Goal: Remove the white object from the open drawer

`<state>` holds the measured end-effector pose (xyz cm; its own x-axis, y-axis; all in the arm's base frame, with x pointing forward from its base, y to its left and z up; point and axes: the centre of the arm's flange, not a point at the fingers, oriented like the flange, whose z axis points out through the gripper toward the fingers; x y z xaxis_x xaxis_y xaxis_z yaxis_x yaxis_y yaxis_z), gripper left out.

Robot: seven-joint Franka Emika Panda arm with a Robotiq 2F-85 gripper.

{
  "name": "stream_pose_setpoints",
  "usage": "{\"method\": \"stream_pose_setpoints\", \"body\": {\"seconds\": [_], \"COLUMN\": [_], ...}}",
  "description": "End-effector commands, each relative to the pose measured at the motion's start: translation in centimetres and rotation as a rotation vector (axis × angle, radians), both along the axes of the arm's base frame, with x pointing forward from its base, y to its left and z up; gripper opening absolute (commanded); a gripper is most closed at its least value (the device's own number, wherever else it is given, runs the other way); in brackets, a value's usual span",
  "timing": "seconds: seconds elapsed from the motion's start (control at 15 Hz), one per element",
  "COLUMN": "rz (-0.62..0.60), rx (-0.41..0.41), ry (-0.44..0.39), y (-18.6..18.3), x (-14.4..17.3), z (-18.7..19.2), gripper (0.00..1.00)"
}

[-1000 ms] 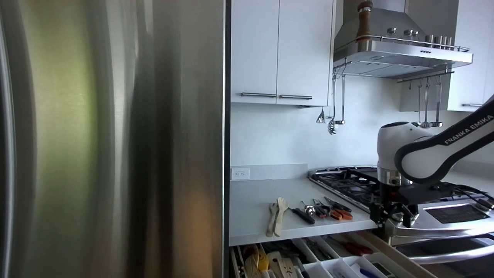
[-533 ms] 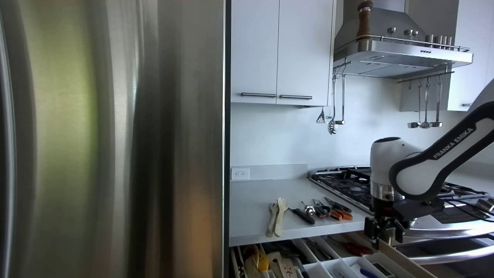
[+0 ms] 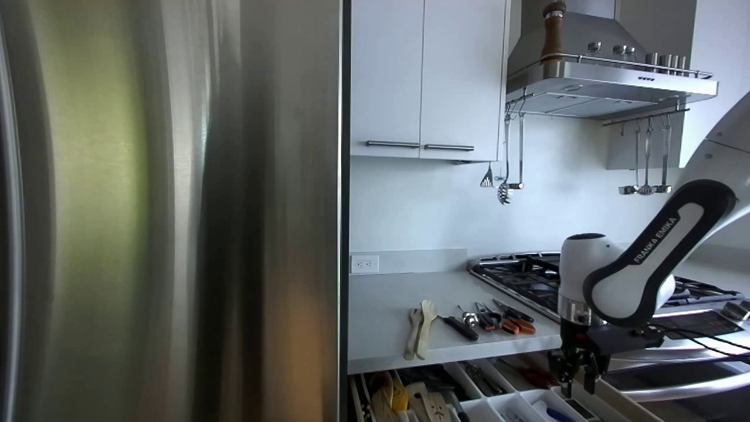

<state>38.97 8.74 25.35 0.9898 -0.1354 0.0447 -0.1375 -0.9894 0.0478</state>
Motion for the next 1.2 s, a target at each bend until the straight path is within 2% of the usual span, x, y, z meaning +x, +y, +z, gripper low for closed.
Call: {"method": "stream_pose_setpoints", "body": {"seconds": [0.0,0.2,0.73,1.13], "rz": [-0.029,-0.029,-0.063,-0.077], "rx": [0.031,0.044,0.109,0.107], "ry": [0.016,0.024,0.025,0.032], "y": [0.6,1.0,0.8,-0.8], "x": [1.9,2.6,5.4,6.9], "z": [-3.1,-4.8,-7.4,-8.9], "gripper": [0.51,0.52,0.39,0.39]}}
